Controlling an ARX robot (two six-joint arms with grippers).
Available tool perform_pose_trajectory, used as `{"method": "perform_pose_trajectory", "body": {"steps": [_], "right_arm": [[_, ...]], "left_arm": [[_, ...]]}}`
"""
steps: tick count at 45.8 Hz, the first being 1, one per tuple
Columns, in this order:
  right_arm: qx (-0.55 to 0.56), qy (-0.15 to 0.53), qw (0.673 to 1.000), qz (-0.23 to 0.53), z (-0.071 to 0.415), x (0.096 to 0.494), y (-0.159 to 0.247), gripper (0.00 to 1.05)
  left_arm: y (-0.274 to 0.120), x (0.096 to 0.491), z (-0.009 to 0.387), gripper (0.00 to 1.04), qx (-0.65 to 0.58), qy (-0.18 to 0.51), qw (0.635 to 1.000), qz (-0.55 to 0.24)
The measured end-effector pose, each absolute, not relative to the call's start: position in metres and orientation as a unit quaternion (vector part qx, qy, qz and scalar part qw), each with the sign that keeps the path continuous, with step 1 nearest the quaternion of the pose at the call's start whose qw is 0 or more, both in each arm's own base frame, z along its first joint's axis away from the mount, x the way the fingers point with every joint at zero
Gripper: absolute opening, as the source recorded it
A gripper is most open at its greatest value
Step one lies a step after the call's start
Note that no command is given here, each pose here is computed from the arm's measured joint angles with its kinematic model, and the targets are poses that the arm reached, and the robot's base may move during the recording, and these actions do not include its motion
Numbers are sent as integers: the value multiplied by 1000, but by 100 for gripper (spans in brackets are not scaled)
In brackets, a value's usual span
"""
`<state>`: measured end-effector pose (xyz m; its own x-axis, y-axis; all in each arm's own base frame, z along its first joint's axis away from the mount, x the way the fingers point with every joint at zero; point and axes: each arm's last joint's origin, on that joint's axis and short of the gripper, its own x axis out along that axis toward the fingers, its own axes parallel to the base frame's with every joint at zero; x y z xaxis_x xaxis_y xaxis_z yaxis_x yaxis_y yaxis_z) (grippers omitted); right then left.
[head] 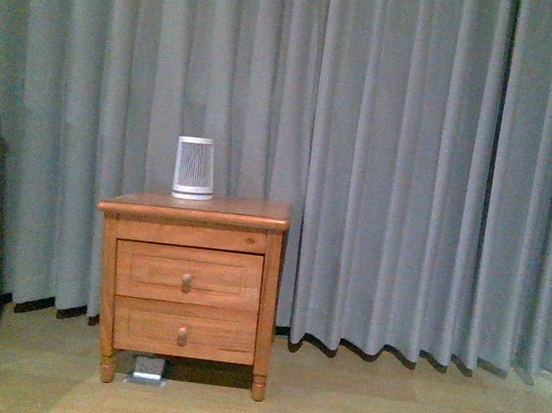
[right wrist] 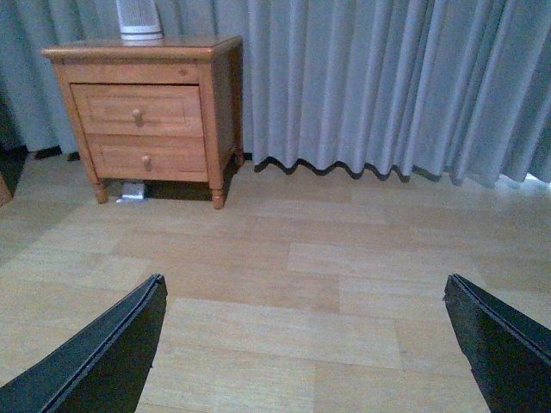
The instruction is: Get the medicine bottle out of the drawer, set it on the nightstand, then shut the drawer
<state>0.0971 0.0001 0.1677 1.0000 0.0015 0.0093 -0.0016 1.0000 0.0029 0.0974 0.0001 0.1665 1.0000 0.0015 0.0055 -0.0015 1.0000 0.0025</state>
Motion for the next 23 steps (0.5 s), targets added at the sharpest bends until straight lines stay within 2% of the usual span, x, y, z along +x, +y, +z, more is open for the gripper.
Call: {"method": "perform_pose_trajectory", "body": {"steps": [23], "right_arm": [[1, -5, 1000, 1, 168, 97, 0, 98]], "left_arm": [[0, 97, 166, 98, 1, -3, 1000, 1]]}}
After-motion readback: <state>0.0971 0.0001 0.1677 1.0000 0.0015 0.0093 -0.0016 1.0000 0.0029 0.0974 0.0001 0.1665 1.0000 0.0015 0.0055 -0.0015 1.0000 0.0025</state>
